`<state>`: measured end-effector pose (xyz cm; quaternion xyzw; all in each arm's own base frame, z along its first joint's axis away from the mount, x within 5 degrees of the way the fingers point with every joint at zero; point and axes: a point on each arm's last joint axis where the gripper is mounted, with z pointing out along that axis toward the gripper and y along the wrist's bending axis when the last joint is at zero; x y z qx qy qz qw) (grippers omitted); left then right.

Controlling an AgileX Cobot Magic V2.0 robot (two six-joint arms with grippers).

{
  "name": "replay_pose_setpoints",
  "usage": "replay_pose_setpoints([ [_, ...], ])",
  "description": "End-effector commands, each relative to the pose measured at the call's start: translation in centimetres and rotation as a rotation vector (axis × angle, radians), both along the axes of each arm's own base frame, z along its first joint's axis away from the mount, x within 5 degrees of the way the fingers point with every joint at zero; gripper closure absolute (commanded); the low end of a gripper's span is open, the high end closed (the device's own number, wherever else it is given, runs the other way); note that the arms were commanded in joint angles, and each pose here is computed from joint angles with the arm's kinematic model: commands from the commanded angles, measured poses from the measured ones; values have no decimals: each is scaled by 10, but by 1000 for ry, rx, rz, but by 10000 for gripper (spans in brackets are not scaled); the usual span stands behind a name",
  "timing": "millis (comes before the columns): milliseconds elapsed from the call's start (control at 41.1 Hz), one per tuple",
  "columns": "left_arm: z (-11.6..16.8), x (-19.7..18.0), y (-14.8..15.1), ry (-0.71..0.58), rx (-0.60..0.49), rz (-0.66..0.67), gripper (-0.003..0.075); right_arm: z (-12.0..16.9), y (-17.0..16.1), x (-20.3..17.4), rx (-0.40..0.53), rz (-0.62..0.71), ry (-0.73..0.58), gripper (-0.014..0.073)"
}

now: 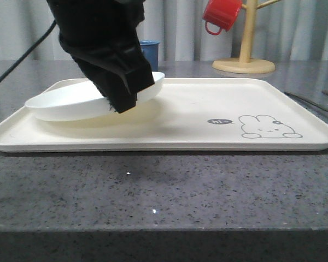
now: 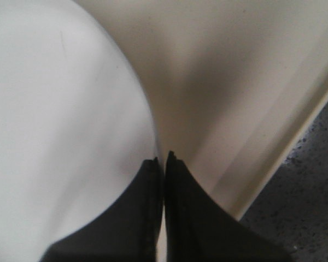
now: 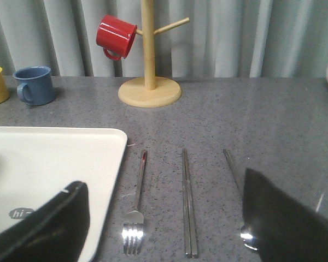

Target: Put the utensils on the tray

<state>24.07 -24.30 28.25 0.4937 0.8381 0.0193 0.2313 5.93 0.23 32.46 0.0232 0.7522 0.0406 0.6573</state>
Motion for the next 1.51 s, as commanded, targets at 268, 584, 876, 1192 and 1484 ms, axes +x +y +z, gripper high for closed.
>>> replay_pose_setpoints([
  [268, 19, 7, -8, -73, -149, 5, 638, 17, 0, 1, -6, -2, -97, -8],
  [584, 52, -1, -5, -78, -261, 30, 478, 17, 0, 1, -6, -2, -96, -8],
  [876, 113, 3, 52, -217, -369, 155, 727, 17, 0, 1, -6, -2, -96, -8],
  [1192, 123, -3, 156, -289, -396, 476, 738, 17, 0, 1, -6, -2, -96, -8],
  [1484, 98, -62, 208, -487, -576, 622, 738, 17, 0, 1, -6, -2, -96, -8],
])
